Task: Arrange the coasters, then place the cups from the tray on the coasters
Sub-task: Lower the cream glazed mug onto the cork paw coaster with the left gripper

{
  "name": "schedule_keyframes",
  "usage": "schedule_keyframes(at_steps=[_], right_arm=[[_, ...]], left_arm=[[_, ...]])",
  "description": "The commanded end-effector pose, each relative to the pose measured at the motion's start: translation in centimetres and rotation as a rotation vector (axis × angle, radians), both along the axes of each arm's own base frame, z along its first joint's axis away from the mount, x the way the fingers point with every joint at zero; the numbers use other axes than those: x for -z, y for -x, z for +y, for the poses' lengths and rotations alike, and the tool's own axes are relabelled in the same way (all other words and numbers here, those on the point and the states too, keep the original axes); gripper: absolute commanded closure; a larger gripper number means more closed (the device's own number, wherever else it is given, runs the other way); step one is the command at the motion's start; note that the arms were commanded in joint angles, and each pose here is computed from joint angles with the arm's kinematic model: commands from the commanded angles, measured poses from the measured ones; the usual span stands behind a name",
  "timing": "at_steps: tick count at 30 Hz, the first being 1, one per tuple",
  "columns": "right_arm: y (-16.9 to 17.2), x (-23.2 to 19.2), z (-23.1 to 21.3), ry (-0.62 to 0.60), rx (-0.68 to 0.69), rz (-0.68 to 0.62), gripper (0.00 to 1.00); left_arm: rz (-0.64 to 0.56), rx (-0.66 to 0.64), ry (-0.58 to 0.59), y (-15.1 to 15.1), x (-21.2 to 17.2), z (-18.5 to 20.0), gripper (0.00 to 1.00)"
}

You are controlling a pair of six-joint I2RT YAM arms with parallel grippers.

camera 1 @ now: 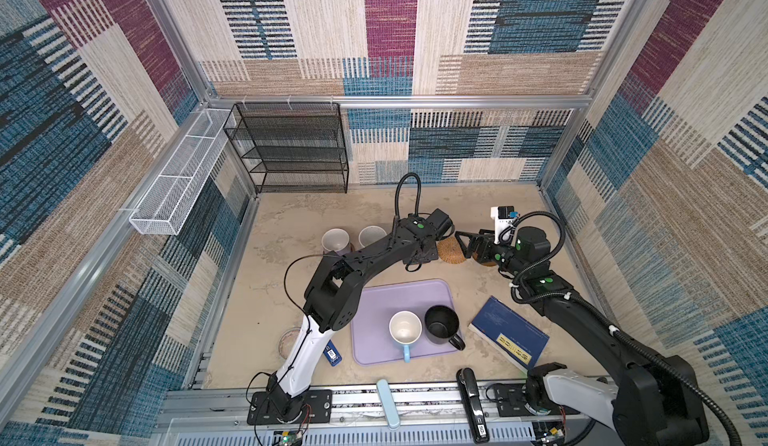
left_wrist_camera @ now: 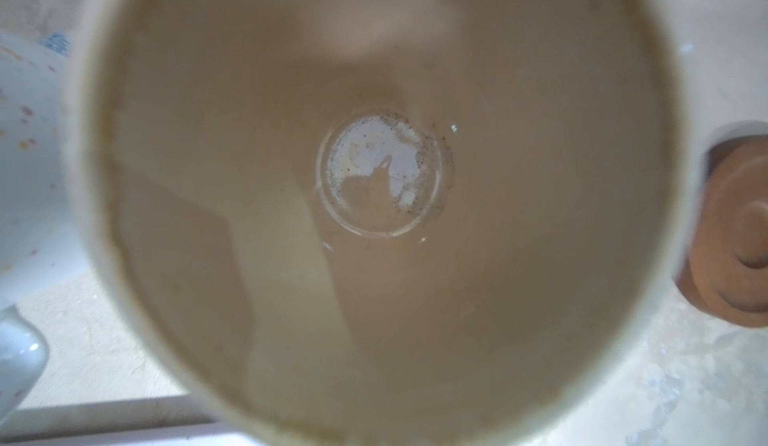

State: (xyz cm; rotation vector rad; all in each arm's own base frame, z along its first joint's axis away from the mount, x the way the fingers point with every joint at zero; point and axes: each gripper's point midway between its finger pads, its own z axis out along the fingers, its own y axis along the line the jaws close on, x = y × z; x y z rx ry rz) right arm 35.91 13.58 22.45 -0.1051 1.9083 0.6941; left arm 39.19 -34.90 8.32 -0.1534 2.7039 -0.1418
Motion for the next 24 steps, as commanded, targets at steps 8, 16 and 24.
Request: schedule_keyframes(at_steps=[8,16,24], right_arm=[[-0.5,0.0,0.0,-0.002,0.009,-0.015,0.0],[-0.4,0.1,0.1,-0.008,0.0,-0.009,0.0],[-0.4,0.1,0.2,-0.013,-0.001,-0.006,0.0]], left_arm=[[-0.029,-0.032,0.032,-1.3,0.3,-0.7,1.0],[0.009,-0.022,0.041,-0.8,1.4,-1.0,0.92],[0.016,-0.03,0.039,-0.3,1.2,-0.7,0.79]])
